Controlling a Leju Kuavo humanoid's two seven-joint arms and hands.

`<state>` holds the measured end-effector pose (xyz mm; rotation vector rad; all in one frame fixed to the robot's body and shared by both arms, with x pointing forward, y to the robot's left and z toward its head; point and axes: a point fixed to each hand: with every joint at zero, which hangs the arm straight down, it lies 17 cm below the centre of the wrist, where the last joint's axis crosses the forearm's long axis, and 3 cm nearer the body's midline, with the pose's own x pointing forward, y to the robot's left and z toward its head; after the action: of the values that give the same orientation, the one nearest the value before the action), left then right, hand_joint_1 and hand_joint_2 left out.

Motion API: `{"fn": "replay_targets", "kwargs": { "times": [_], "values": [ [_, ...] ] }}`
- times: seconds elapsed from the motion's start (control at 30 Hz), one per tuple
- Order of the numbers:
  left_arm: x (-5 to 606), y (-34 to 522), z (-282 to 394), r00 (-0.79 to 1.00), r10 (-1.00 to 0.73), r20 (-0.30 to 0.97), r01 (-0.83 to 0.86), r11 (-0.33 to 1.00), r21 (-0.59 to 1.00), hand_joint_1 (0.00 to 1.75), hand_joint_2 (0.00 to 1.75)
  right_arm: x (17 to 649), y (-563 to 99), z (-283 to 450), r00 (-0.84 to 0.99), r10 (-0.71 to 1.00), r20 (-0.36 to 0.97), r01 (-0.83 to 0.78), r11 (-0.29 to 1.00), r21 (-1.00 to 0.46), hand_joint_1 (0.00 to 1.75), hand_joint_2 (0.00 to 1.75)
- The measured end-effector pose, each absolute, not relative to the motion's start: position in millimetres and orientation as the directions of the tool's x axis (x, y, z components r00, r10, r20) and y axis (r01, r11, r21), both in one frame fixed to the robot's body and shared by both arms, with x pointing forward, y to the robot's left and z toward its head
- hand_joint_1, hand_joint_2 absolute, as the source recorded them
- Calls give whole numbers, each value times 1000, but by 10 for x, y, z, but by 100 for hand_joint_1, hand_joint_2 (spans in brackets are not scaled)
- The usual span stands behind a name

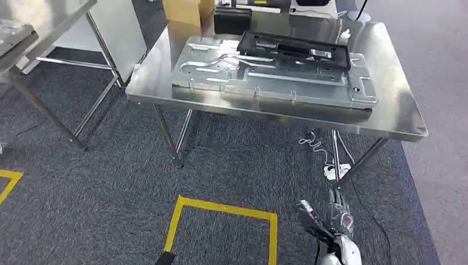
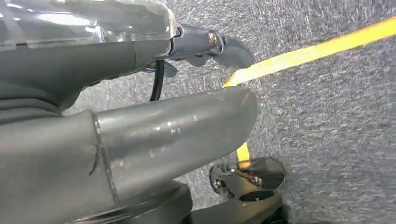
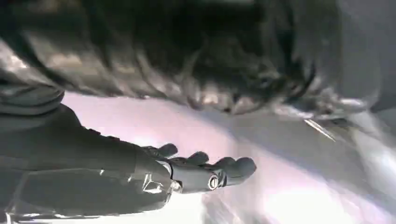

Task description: Take the parts from the cabinet and place them on the table.

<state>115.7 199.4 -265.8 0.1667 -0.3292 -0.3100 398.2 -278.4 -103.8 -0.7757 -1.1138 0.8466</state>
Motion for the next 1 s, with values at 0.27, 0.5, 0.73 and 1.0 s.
{"fn": "replay_targets", "kwargs": {
  "times": [0.27, 0.5, 0.73, 1.0],
  "values": [
    [1039, 2007, -2685, 911, -304, 279, 258, 947, 192, 0, 0, 1327, -3395, -2650, 944, 248, 215, -140, 897, -418, 0, 0],
    [1117, 1994, -2671, 906, -300, 298, 255, 950, 179, 0, 0, 1012, -3277, -2732, 980, 92, 174, -25, 934, -356, 0, 0],
    [1049, 1999, -2688, 907, -309, 286, 271, 948, 166, 0, 0, 1108, -3069, -2720, 961, 82, 263, 4, 951, -310, 0, 0],
    [1069, 2049, -2691, 907, -308, 287, 268, 948, 173, 0, 0, 1107, -2998, -2722, 962, 62, 265, 20, 955, -297, 0, 0]
  ]
}}
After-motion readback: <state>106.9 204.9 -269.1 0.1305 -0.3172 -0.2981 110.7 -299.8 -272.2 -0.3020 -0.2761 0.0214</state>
